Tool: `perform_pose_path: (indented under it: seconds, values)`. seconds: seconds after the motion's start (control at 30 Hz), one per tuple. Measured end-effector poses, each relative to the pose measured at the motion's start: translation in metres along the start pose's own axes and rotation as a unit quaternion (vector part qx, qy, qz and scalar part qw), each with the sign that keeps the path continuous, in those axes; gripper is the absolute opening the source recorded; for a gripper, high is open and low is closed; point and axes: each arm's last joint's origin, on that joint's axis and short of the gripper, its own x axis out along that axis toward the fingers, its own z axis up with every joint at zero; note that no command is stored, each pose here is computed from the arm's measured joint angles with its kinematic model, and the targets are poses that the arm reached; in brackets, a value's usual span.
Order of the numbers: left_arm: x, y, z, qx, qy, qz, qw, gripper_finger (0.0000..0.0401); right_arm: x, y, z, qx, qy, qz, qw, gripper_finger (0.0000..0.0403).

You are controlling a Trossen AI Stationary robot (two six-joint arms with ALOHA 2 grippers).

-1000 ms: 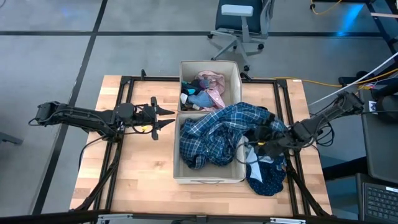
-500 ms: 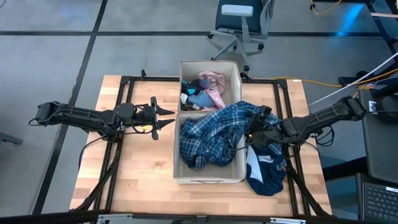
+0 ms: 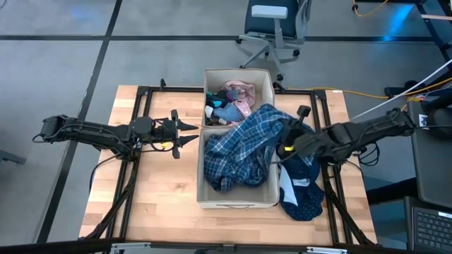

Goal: Sort clothes
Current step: Put the blue shirt into the bottom laundry organizer

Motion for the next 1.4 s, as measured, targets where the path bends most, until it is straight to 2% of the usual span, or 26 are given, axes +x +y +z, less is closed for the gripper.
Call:
perform_pose_path:
  seconds: [0.17,0.33,0.53,0.8,1.17,1.4]
  values:
    - [0.000,0.000,0.000,0.000,0.000,0.000,1.000,0.0139,-0.009,-0.015,0.030,-0.004,-0.089,0.025,0.996,0.0009]
    - [0.000,0.000,0.000,-0.001,0.000,0.000,1.000,0.0139,-0.014,-0.021,0.051,-0.007,-0.184,0.031,0.982,0.0010]
    - [0.000,0.000,0.000,-0.001,-0.001,0.000,1.000,0.0139,-0.012,-0.018,0.074,-0.023,-0.282,0.022,0.959,0.0007]
    - [0.000,0.000,0.000,-0.001,0.000,0.000,1.000,0.0139,-0.007,-0.008,0.103,0.005,-0.386,0.023,0.922,0.0013]
    - [0.000,0.000,0.000,-0.001,-0.001,0.000,1.000,0.0139,-0.017,-0.029,0.171,0.034,-0.446,0.033,0.894,0.0011]
    - [0.000,0.000,0.000,-0.001,0.000,0.000,1.000,0.0139,-0.013,-0.024,0.192,0.058,-0.449,0.072,0.888,0.0013]
